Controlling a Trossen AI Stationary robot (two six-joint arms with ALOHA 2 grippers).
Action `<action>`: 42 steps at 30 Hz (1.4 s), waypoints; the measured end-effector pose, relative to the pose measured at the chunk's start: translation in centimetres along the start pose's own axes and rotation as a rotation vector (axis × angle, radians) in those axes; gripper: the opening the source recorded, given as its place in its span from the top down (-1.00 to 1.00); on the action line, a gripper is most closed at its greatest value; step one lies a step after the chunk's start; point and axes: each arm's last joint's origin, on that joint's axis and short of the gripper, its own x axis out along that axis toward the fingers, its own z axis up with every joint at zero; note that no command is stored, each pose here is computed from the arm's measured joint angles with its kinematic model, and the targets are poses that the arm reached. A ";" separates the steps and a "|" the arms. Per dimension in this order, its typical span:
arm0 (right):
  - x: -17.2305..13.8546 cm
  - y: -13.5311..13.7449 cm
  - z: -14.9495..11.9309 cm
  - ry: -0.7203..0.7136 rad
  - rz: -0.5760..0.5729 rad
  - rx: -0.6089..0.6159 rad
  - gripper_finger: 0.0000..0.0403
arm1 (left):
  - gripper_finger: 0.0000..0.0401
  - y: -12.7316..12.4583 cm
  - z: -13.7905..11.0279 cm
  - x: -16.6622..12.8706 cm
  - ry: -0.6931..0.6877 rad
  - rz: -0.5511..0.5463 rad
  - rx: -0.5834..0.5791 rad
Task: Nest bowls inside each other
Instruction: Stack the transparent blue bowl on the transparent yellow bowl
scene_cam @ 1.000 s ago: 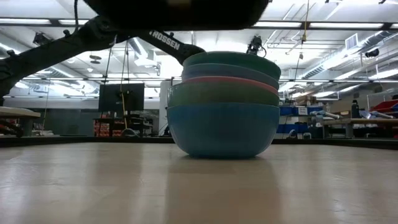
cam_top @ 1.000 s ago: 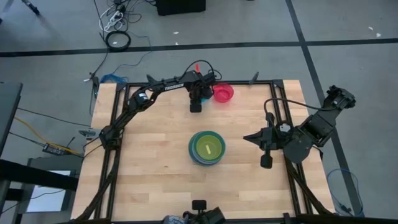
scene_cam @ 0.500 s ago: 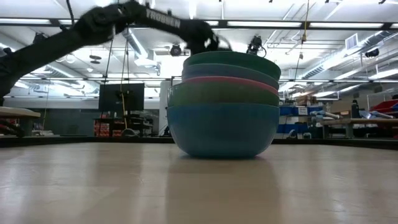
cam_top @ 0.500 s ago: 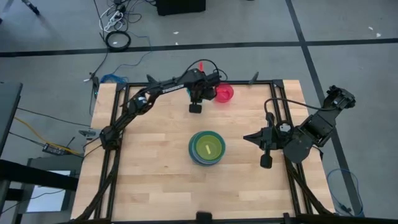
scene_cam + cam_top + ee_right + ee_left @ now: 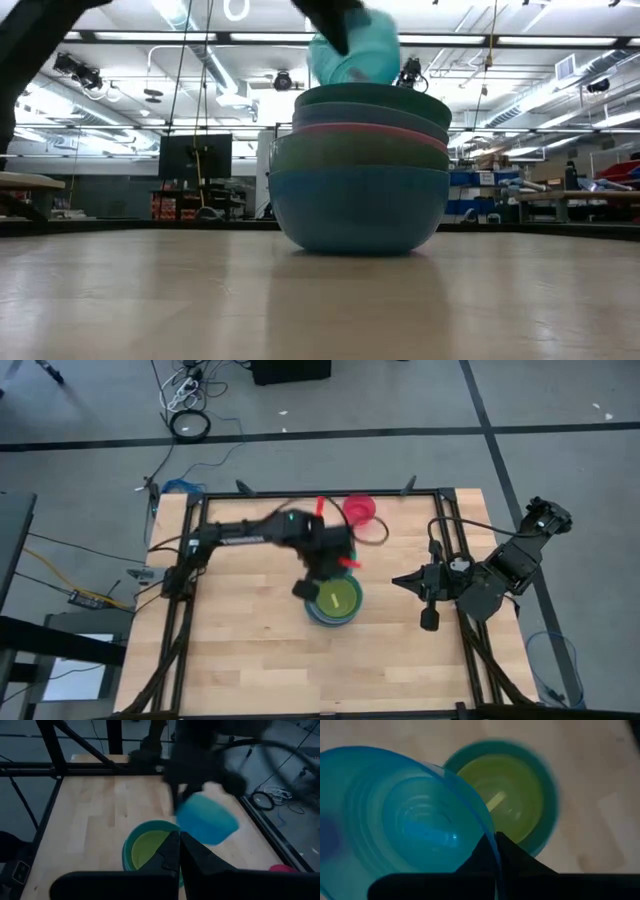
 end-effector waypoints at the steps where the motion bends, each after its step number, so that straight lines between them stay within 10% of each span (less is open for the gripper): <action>1: 0.0 0.0 0.0 -0.002 0.001 0.003 1.00 | 0.99 -0.9 0.5 0.3 -0.007 -0.017 0.020; 22: -0.6 0.6 0.0 -0.027 0.025 0.003 1.00 | 0.97 -5.4 1.1 8.7 0.034 -0.127 0.011; 42: -0.5 0.5 0.0 -0.027 0.022 0.044 0.75 | 0.12 -6.7 1.7 7.8 0.061 -0.051 -0.089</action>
